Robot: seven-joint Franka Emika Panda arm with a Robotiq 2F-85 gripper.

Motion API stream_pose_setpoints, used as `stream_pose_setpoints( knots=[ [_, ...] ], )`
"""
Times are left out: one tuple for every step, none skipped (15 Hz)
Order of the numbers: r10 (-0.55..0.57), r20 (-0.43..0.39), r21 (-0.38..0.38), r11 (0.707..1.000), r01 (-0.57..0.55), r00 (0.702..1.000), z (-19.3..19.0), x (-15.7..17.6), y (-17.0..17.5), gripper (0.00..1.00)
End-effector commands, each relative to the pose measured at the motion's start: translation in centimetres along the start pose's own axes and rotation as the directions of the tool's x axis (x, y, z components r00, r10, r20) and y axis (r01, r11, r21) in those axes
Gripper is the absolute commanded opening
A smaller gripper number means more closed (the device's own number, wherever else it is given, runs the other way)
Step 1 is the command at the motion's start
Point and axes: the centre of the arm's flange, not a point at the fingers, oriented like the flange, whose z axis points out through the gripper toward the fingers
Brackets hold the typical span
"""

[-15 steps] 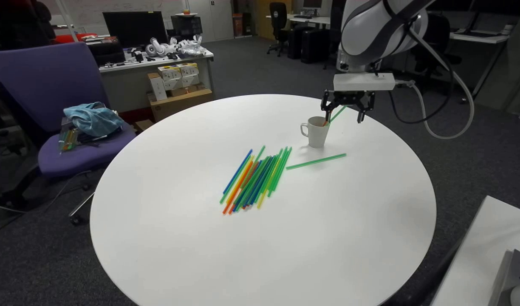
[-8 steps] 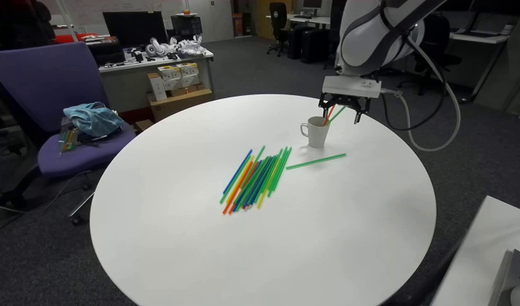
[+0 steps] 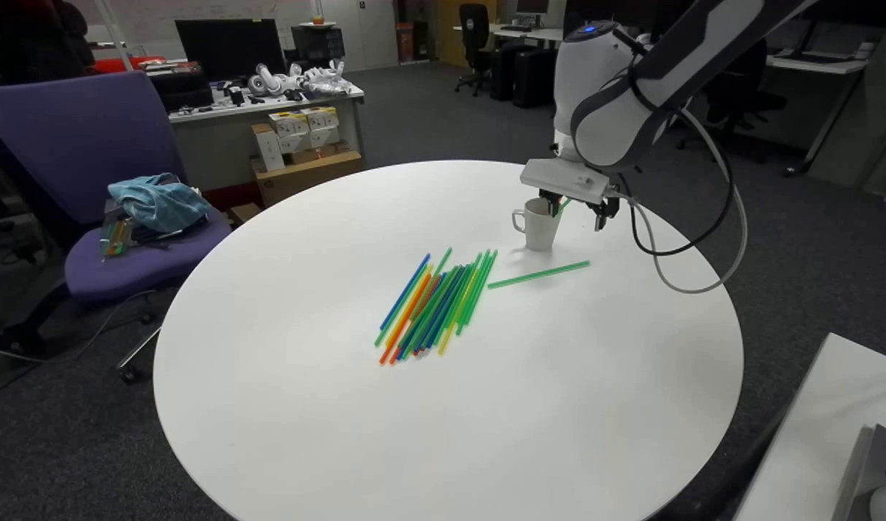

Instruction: Put one green straw in the mug.

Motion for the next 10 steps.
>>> stream_pose_setpoints(
  knots=[
    [0.021, 0.039, -0.029, 0.999, -0.02, 0.999, 1.7, -0.7, -1.9, 1.0],
    [0.019, 0.052, -0.03, 0.999, -0.018, 0.998, 2.3, -1.0, -2.2, 1.0],
    [0.021, 0.061, -0.017, 1.0, -0.02, 0.998, 3.0, -1.2, -2.7, 1.0],
    [0.022, 0.073, -0.014, 1.0, -0.021, 0.997, 3.5, -1.4, -3.1, 1.0],
    [0.019, 0.082, -0.013, 1.0, -0.018, 0.996, 4.3, -1.5, -3.5, 1.0],
    [0.017, 0.088, -0.015, 1.0, -0.016, 0.996, 4.8, -1.6, -3.9, 1.0],
    [0.014, 0.093, -0.017, 1.0, -0.012, 0.996, 5.3, -1.6, -4.3, 1.0],
    [0.008, 0.1, -0.019, 1.0, -0.006, 0.995, 5.8, -1.6, -4.7, 1.0],
    [0.005, 0.101, -0.018, 1.0, -0.003, 0.995, 6.4, -1.5, -5.0, 1.0],
    [0.003, 0.101, -0.019, 1.0, -0.001, 0.995, 6.8, -1.5, -5.2, 1.0]
  ],
)
